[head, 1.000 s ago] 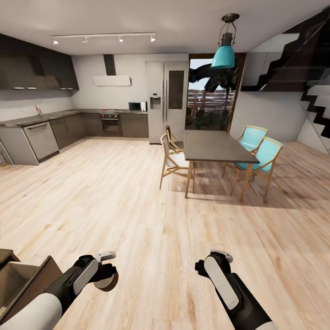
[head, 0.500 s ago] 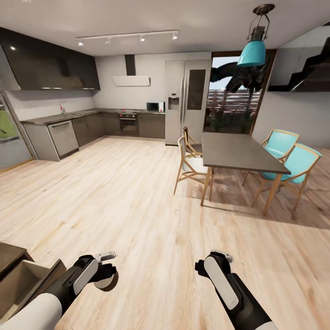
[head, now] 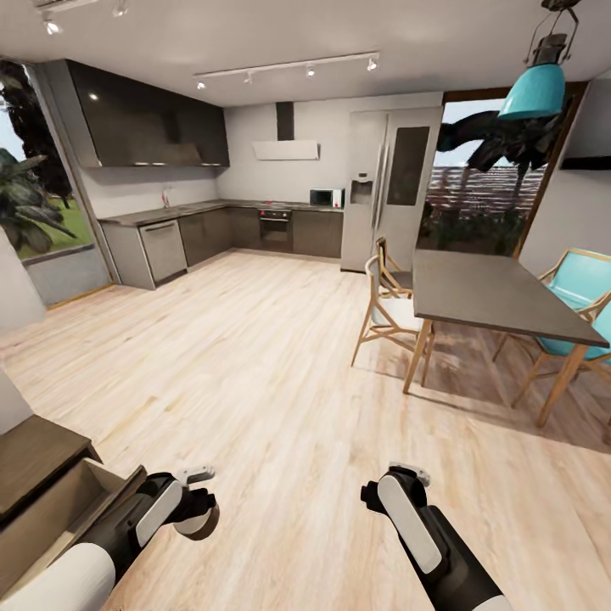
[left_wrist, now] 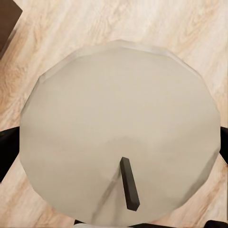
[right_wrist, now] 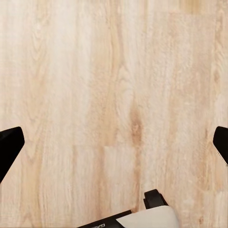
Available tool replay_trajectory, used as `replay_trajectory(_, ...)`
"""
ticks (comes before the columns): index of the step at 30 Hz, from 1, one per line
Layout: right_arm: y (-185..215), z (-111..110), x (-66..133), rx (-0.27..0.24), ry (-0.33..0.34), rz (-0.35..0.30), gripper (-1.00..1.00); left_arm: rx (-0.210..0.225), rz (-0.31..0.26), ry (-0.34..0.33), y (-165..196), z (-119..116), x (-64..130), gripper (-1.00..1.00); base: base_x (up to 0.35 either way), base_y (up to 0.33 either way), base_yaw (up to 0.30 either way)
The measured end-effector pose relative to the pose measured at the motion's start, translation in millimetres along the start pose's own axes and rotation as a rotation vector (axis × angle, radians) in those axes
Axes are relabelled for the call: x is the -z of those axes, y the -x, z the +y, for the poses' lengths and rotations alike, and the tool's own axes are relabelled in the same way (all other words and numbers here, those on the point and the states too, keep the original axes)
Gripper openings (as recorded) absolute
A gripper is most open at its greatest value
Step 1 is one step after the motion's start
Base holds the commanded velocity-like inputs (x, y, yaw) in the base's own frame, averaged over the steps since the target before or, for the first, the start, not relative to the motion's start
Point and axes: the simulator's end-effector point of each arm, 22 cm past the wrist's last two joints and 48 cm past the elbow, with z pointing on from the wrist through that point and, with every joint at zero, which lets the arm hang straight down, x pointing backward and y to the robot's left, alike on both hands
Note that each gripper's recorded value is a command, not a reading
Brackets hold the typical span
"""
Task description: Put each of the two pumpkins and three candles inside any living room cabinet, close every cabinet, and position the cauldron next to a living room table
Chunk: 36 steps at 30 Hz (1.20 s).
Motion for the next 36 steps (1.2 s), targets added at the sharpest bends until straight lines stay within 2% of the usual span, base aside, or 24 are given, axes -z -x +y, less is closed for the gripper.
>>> replay_trajectory(13,-0.2,0.1,-0.1,0.001,0.0,0.0,1.0,0.0,0.0,0.0,0.0,0.0,0.0,-1.0,0.232,-0.167,0.284)
replay_trajectory(36,-0.1,0.0,-0.1,0.002,-0.001,0.0,1.0,0.0,-0.002,-0.003,1.0,-0.7,0.4,-1.0,0.041,-0.002,0.284)
